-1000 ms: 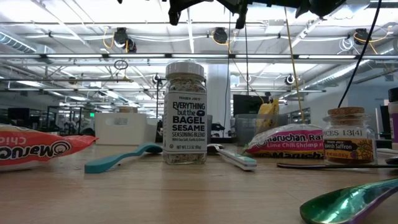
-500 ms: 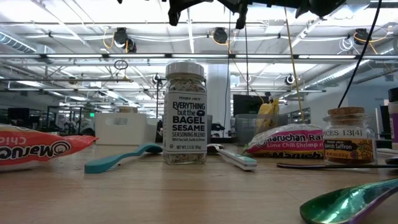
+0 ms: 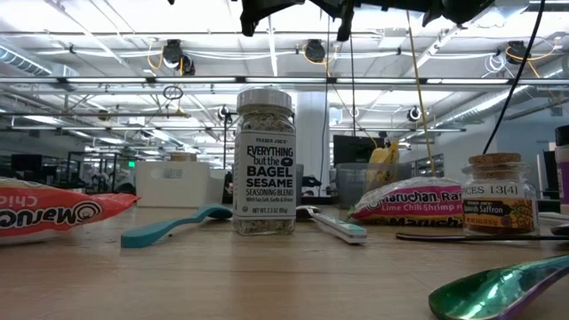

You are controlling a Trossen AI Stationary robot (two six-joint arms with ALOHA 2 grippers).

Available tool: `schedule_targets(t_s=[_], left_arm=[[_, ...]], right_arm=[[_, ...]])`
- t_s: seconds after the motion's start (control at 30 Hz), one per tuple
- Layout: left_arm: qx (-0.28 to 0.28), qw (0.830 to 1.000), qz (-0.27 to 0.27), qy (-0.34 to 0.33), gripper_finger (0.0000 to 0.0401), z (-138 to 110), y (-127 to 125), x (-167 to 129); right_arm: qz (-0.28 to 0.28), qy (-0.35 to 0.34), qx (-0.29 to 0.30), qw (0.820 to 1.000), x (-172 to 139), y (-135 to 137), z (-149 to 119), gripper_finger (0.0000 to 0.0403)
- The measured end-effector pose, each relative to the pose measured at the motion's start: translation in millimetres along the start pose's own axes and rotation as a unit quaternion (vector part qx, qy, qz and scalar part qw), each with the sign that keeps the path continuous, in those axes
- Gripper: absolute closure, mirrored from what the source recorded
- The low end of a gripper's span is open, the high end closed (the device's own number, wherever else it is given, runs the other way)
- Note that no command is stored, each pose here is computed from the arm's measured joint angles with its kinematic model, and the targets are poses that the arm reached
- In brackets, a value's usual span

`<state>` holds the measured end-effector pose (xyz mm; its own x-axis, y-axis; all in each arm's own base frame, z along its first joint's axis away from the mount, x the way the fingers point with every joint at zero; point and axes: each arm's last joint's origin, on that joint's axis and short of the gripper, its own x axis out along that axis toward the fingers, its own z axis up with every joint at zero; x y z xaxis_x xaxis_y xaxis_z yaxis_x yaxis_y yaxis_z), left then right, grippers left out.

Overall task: Pick & Place Food Item
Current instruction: Put the green seasoning bottle into the white bin

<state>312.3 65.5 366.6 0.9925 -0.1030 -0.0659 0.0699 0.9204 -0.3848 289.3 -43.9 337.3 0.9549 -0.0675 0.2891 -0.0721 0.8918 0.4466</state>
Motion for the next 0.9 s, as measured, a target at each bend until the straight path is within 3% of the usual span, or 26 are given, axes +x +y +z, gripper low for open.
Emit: schedule_targets(t_s=[0.17,0.63,0.9], left_arm=[[0.000,1.000,0.000,0.000,0.0080,-0.1,0.0,0.0],[-0.007,0.999,-0.018,0.049,0.0112,-6.0,6.9,-2.7],[-0.002,0.999,-0.004,0.038,0.0114,3.5,11.9,-15.6]], right_arm=[[0.000,0.000,0.000,1.000,0.0,0.0,-0.1,0.0209],[-0.011,0.045,0.010,0.999,-0.4,-3.5,-7.9,0.0209],[-0.017,0.062,-0.002,0.998,-4.6,1.2,-0.5,0.0209]])
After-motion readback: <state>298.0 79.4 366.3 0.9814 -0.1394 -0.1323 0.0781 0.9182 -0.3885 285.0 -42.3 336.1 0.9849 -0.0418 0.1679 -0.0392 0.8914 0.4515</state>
